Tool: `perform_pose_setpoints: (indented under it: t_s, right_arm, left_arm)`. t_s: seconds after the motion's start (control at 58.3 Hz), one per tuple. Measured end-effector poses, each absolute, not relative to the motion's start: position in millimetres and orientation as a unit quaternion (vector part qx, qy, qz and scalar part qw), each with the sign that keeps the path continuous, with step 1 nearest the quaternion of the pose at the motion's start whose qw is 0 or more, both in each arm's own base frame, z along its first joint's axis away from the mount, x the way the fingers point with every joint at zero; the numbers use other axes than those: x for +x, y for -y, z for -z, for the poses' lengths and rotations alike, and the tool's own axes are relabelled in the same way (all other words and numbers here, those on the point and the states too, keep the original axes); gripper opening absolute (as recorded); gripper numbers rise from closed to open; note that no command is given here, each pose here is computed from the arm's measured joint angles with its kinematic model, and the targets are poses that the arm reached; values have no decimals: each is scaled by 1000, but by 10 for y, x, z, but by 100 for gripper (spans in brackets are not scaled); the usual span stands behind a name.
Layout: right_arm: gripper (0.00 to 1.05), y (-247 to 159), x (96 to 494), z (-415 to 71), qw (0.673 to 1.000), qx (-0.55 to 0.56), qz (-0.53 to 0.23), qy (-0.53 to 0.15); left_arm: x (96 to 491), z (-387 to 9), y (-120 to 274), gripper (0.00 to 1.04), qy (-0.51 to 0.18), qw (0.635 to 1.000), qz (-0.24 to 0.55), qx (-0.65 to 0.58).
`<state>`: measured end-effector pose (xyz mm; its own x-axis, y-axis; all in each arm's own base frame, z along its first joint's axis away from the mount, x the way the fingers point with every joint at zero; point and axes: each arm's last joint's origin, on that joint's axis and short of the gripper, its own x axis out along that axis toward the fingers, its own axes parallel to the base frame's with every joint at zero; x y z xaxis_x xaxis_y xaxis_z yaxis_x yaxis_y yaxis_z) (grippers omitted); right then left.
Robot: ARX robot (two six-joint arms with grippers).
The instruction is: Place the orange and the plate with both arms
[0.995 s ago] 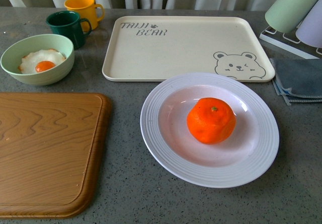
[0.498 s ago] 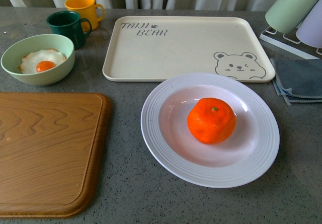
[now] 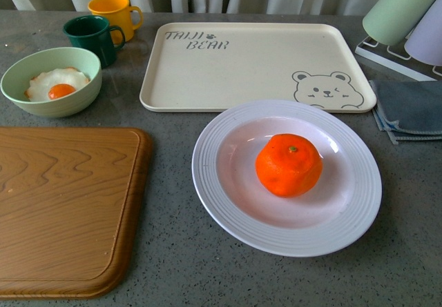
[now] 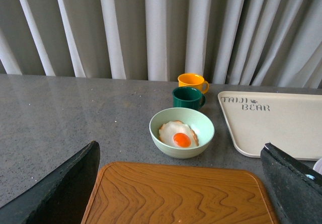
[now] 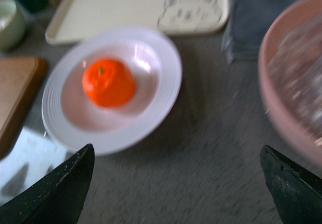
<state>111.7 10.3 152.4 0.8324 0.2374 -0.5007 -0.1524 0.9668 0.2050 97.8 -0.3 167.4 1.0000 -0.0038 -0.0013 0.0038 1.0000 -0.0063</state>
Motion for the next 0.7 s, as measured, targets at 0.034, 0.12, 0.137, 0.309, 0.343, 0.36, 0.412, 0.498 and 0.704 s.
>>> perform_pose_setpoints:
  t_s: [0.034,0.12,0.137,0.309,0.343,0.36,0.412,0.498,0.704]
  right_arm:
    - [96,-125,1162,-1463,946,88,-104,-293]
    - [96,-166,1273,-1360,935,105,-102,-323]
    - [96,-176,1302,-1333,933,109,-99,-328]
    - [96,-255,1518,-1133,913,158,-98,-362]
    - [96,-278,1561,-1088,905,177,-107,-372]
    - [96,-297,1590,-1060,898,194,-114,-379]
    - [96,-323,1656,-1013,889,215,-118,-387]
    - [96,-360,1793,-936,876,252,-108,-397]
    - [96,-396,1972,-779,858,291,-87,-414]
  left_arm:
    - [978,-1674,3,96,-1,1000,1,-3]
    - [978,-1674,3,96,-1,1000,2,-3]
    - [978,-1674,3,96,-1,1000,1,-3]
    - [978,-1674,3,96,0,1000,2,-3]
    - [978,-1674,3,96,0,1000,2,-3]
    - [978,-1674,3,96,0,1000,2,-3]
    - [978,-1674,3,96,0,1000,2,-3]
    - [978,-1674,3,96,0,1000,2,-3]
    - [978,-1674,3,96,0,1000,2,-3]
